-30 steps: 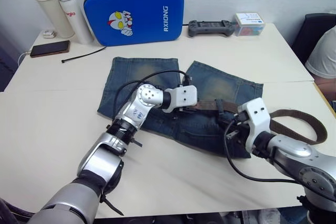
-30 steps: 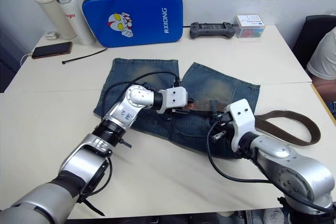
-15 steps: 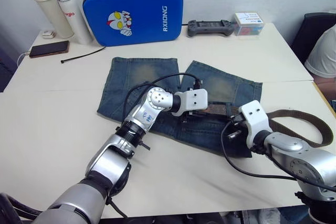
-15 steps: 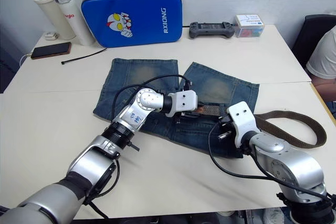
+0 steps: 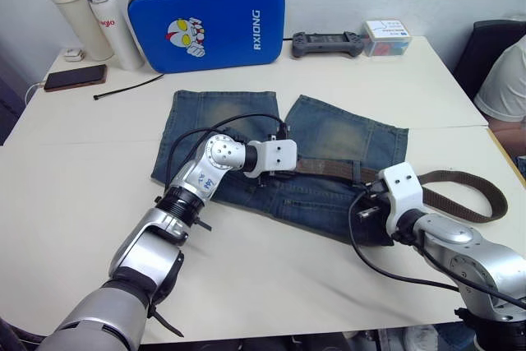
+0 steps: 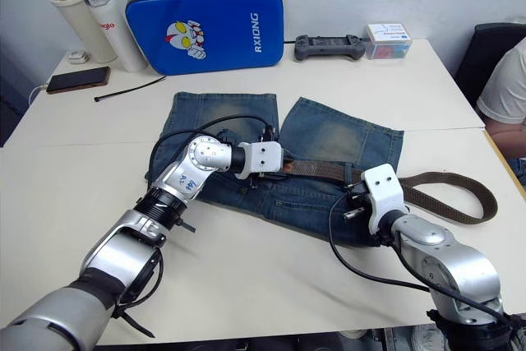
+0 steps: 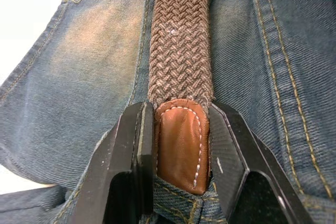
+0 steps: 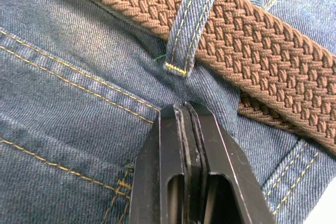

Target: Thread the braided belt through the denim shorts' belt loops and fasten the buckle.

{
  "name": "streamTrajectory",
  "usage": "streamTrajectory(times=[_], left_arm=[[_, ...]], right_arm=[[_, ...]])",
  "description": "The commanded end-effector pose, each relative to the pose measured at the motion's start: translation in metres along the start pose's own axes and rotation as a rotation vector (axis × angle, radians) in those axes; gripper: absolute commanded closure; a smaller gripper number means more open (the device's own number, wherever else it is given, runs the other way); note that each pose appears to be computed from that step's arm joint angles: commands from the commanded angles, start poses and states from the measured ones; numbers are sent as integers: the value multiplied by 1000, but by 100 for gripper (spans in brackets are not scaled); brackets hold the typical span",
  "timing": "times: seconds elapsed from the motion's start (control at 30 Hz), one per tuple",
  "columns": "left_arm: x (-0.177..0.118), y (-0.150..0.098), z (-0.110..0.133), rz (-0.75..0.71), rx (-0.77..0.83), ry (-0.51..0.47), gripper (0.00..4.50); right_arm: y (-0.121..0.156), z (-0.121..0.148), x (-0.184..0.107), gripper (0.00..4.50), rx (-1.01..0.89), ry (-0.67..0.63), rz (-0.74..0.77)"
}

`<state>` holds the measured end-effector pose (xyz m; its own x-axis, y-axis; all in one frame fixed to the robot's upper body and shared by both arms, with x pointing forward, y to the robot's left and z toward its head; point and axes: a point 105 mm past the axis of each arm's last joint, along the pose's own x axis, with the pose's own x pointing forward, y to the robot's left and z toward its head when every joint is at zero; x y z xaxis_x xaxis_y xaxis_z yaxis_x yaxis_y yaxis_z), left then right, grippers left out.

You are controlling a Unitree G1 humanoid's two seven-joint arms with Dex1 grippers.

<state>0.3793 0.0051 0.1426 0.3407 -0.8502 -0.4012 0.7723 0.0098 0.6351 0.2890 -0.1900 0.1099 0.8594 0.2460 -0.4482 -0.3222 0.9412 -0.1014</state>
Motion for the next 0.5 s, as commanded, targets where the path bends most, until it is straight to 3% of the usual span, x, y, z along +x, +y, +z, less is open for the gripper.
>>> streamTrajectory(times=[0.03,0.07,0.13,0.33,0.5], left_arm=[[-4,18,14,83,-57,-72,339],[-5,20,15,85,-75,-87,339],[-10,25,11,99,-78,-69,234],[-32,35,-9,89,-72,31,1],[-62,49,-10,88,-222,-23,1]], right_arm=[[4,-6,1,450,3,31,13],[4,-6,1,450,3,31,14],[6,-6,0,450,1,31,18],[6,-5,-4,450,-18,36,27],[20,19,-18,450,-146,-48,151]])
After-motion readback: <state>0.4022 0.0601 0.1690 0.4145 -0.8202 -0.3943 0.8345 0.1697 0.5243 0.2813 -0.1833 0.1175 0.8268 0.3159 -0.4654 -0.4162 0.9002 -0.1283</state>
